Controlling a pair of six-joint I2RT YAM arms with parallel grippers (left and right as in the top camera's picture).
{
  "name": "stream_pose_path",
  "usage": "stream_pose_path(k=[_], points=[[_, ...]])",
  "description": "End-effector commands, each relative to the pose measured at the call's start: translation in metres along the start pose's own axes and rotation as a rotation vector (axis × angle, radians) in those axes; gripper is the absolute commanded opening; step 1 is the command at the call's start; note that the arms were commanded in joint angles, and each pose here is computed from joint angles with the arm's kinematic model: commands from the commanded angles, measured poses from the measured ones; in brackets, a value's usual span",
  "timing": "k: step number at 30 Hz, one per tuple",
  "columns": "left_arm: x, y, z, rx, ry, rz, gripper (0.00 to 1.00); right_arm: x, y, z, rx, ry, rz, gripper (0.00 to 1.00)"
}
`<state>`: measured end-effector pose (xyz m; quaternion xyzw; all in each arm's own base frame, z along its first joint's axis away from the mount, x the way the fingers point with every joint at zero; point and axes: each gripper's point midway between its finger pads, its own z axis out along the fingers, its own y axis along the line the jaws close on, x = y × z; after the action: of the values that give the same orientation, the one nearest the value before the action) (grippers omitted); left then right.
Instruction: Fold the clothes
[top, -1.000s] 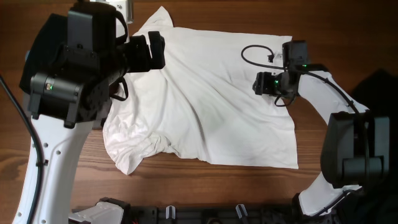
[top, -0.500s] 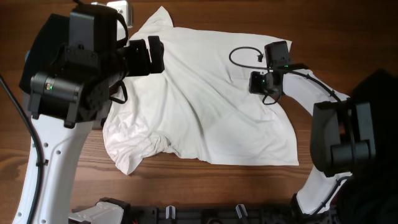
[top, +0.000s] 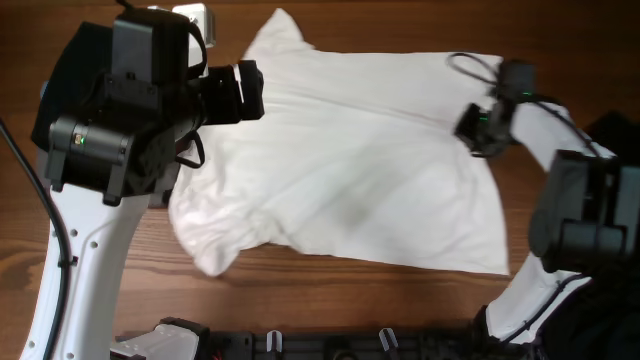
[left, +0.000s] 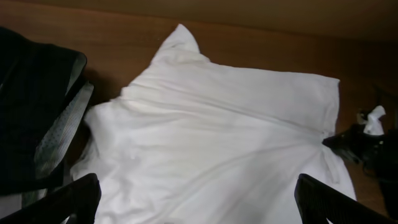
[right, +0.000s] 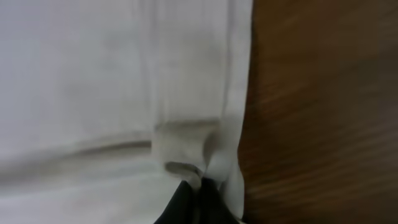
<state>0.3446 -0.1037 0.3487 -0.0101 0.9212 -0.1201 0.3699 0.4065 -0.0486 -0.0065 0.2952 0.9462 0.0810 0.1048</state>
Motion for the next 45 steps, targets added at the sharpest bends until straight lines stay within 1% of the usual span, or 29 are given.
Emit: stream_pose_path(k=[1,2,3,7,10,13,14,17,19,23,24,26,29,32,34,36,37,38,39,40,42,45], points=[[-0.003,0.003,-0.003,-0.012,-0.015,0.000,1.00,0.016,-0.089,0.025,0.211,0.096,0.003,0.42],[-0.003,0.003,-0.003,-0.012,-0.014,0.000,1.00,0.009,-0.080,0.021,0.144,0.093,-0.047,0.48],[-0.003,0.003,-0.003,-0.012,-0.014,0.000,1.00,0.005,-0.070,0.016,0.094,0.088,-0.079,0.52],[-0.003,0.003,-0.003,-0.012,-0.015,0.000,1.00,-0.018,-0.028,-0.017,-0.057,0.016,-0.141,0.60],[-0.003,0.003,-0.002,-0.012,-0.013,0.000,1.00,-0.034,0.004,-0.059,-0.129,-0.088,-0.189,0.62],[-0.001,0.003,-0.001,-0.015,-0.002,-0.001,1.00,-0.035,0.025,-0.094,-0.164,-0.161,-0.213,0.62],[0.000,0.004,0.000,-0.018,0.006,-0.001,1.00,-0.032,0.036,-0.109,-0.187,-0.183,-0.237,0.62],[0.003,0.004,0.010,-0.022,0.032,-0.032,1.00,-0.013,0.058,-0.130,-0.211,-0.187,-0.299,0.61],[0.007,0.004,0.021,-0.026,0.061,-0.036,1.00,0.008,0.076,-0.128,-0.220,-0.144,-0.350,0.61],[0.023,0.009,0.050,-0.062,0.165,-0.054,0.99,0.054,0.108,-0.112,-0.239,-0.035,-0.452,0.62],[0.027,0.011,0.057,-0.072,0.193,-0.056,0.98,0.063,0.114,-0.110,-0.241,-0.019,-0.469,0.62],[0.037,0.014,0.071,-0.092,0.249,-0.057,0.95,0.077,0.125,-0.104,-0.240,0.013,-0.464,0.67],[0.052,0.019,0.093,-0.120,0.330,-0.058,0.93,0.086,0.132,-0.098,-0.236,0.035,-0.439,0.68],[0.065,0.024,0.117,-0.146,0.401,-0.061,0.88,0.081,0.123,-0.094,-0.183,0.026,-0.375,0.68],[0.075,0.028,0.139,-0.161,0.446,-0.061,0.83,0.081,0.122,-0.094,-0.180,0.027,-0.379,0.68],[0.084,0.027,0.159,-0.155,0.483,-0.065,0.80,0.082,0.120,-0.093,-0.168,0.031,-0.380,0.68],[0.090,0.023,0.173,-0.131,0.511,-0.074,0.75,0.081,0.117,-0.093,-0.151,0.028,-0.379,0.68],[0.097,0.019,0.187,-0.102,0.537,-0.084,0.62,0.081,0.116,-0.093,-0.147,0.029,-0.380,0.68],[0.104,0.017,0.202,-0.086,0.563,-0.081,0.56,0.082,0.115,-0.093,-0.145,0.032,-0.379,0.68],[0.110,0.018,0.213,-0.090,0.579,-0.069,0.34,0.083,0.114,-0.093,-0.143,0.037,-0.378,0.68],[0.128,0.024,0.245,-0.103,0.624,-0.060,0.04,0.085,0.112,-0.093,-0.135,0.049,-0.376,0.68],[0.145,0.027,0.278,-0.094,0.647,-0.065,0.04,0.086,0.112,-0.093,-0.135,0.049,-0.378,0.68]])
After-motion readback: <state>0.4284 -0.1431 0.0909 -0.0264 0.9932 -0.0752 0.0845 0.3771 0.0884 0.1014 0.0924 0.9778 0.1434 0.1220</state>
